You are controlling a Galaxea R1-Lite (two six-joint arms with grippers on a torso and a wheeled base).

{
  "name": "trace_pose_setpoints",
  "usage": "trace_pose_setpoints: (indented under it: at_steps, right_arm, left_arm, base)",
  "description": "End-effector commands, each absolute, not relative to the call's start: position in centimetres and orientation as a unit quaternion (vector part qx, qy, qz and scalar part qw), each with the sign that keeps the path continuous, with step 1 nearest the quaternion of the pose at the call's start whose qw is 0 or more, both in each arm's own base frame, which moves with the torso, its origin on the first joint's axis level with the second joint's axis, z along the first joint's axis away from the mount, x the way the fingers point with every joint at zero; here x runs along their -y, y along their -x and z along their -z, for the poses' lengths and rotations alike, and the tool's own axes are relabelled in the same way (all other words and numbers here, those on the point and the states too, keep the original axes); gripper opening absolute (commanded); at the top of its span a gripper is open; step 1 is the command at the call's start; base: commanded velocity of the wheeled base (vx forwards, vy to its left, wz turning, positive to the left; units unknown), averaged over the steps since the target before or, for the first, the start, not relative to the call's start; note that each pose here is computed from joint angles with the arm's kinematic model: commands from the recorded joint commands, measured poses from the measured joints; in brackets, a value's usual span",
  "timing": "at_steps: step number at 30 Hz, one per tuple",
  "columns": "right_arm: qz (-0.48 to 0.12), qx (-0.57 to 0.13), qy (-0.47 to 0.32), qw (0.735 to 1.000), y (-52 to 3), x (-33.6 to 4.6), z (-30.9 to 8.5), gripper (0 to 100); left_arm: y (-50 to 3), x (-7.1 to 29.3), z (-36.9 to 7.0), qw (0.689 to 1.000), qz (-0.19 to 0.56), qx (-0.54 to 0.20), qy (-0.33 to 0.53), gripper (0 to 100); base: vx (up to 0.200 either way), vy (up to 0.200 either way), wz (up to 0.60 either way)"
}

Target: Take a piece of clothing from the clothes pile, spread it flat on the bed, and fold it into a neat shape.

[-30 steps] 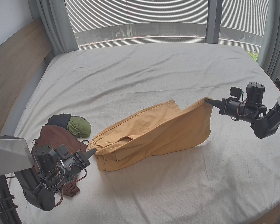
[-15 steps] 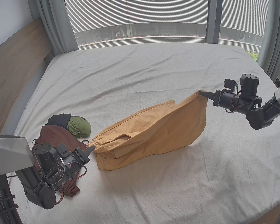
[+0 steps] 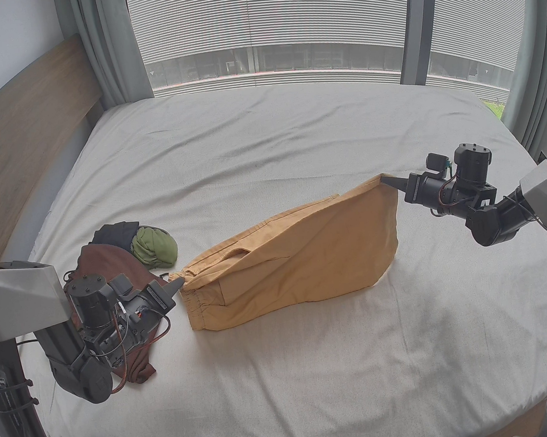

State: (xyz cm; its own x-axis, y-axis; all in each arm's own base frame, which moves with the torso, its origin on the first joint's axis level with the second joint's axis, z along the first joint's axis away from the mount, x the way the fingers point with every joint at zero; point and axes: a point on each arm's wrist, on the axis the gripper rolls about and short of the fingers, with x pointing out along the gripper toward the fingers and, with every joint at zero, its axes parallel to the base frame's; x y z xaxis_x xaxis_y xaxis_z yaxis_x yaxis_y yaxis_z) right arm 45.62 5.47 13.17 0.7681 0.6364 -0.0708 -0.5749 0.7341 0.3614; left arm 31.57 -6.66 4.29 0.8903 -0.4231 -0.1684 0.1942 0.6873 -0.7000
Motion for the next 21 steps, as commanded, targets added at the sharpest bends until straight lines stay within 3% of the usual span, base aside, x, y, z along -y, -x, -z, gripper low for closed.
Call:
trace_pose_setpoints:
  at_steps: [1, 21]
  right_arm:
    - [-0.320, -0.105, -0.164, 0.927, -46.7, -5.8, -11.4, 0]
    - [-0.317, -0.077, -0.169, 0.930, -51.2, -7.7, -10.5, 0]
  left_arm:
    - [-32.0, 6.7, -4.0, 0.903, 0.170, -0.160, 0.361, 0]
    - [-34.2, 5.4, -2.4, 0.908, 0.136, -0.148, 0.366, 0]
  base:
    - [0.000, 0.000, 0.00]
    - [0.000, 0.000, 0.00]
